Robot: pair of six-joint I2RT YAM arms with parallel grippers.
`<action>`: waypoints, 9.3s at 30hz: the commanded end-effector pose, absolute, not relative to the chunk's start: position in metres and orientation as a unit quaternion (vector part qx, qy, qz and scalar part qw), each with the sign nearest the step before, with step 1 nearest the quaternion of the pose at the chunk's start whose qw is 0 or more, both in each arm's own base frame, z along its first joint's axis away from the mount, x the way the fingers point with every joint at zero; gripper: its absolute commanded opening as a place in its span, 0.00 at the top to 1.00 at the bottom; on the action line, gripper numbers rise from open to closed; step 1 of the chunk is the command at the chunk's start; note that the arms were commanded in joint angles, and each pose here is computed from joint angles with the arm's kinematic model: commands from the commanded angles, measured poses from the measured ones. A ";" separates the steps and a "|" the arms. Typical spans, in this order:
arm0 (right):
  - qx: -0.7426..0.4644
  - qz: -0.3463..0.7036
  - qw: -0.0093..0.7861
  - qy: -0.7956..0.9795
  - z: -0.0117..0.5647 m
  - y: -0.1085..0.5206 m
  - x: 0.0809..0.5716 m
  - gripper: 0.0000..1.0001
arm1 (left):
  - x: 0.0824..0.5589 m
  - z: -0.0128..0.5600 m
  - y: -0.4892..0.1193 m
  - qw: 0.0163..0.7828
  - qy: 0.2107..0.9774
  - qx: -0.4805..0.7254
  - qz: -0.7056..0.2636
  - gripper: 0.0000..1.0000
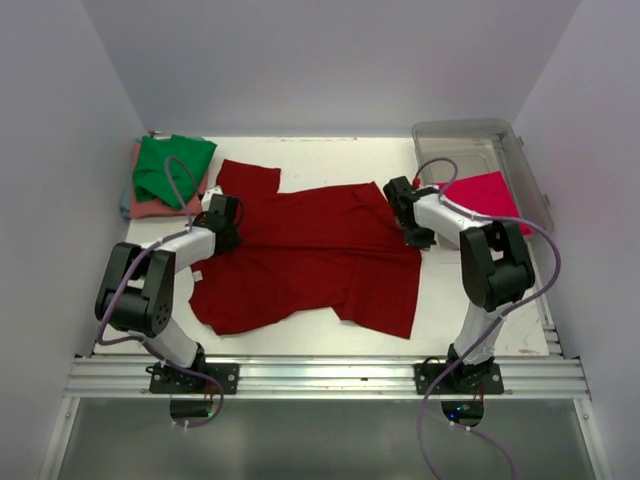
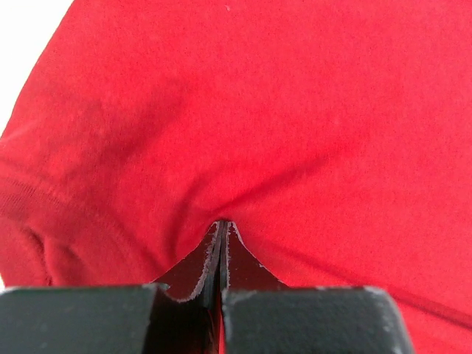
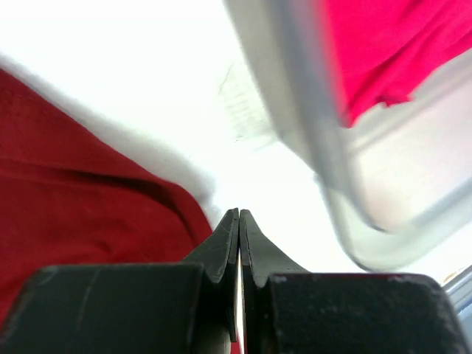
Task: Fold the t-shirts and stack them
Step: Flatten the tshirt out
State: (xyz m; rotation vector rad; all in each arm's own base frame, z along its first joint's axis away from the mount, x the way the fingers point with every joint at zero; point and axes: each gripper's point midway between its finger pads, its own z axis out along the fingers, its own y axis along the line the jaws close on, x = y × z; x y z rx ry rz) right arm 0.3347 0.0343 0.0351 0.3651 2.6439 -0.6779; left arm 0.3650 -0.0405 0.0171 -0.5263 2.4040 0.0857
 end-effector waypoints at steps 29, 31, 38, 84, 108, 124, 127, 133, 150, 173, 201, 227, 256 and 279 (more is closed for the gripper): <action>-0.018 0.070 0.315 0.946 0.102 0.209 0.550 0.64 | 0.354 0.063 -0.142 0.368 0.915 -0.068 -0.150 1.00; -0.018 0.075 0.300 0.951 0.090 0.213 0.549 0.64 | 0.352 0.059 -0.142 0.364 0.917 -0.069 -0.149 1.00; -0.010 0.071 0.263 0.962 0.055 0.211 0.536 0.65 | 0.351 0.056 -0.141 0.362 0.918 -0.070 -0.146 1.00; 0.120 -0.334 0.377 0.856 0.131 0.065 0.559 0.33 | 0.347 0.035 -0.130 0.339 0.932 -0.068 -0.110 1.00; 0.034 -0.069 0.297 0.952 0.068 0.151 0.351 1.00 | 0.311 0.062 -0.122 0.348 0.926 -0.075 -0.126 1.00; 0.043 -0.059 0.252 0.965 0.044 0.135 0.272 1.00 | 0.233 0.041 -0.105 0.260 0.953 -0.098 -0.120 1.00; 0.041 -0.075 0.244 0.966 0.034 0.132 0.272 1.00 | 0.225 0.032 -0.106 0.238 0.956 -0.124 -0.121 1.00; 0.051 -0.107 0.232 0.966 0.016 0.128 0.277 1.00 | 0.207 0.008 -0.123 0.166 0.963 -0.146 -0.154 1.00; 0.117 -0.218 0.186 0.951 0.009 0.053 0.255 1.00 | 0.219 0.001 -0.088 0.161 0.964 -0.191 -0.086 1.00; 0.103 -0.176 0.192 0.960 0.018 0.070 0.277 1.00 | 0.321 0.033 -0.082 0.249 0.950 -0.151 -0.109 1.00; -0.358 0.205 0.200 0.889 0.071 0.418 0.205 0.23 | 0.232 0.184 -0.054 0.475 0.830 -0.258 -0.137 0.74; -0.360 0.177 0.165 0.901 0.014 0.493 0.206 1.00 | 0.212 0.166 -0.057 0.457 0.837 -0.258 -0.157 0.74; 0.063 0.530 0.146 0.833 0.101 0.402 0.423 1.00 | 0.225 0.092 -0.120 0.307 0.920 -0.136 -0.203 0.77; -0.267 0.107 0.365 0.886 0.146 0.353 0.328 0.26 | 0.246 0.136 -0.088 0.419 0.875 -0.189 -0.149 0.77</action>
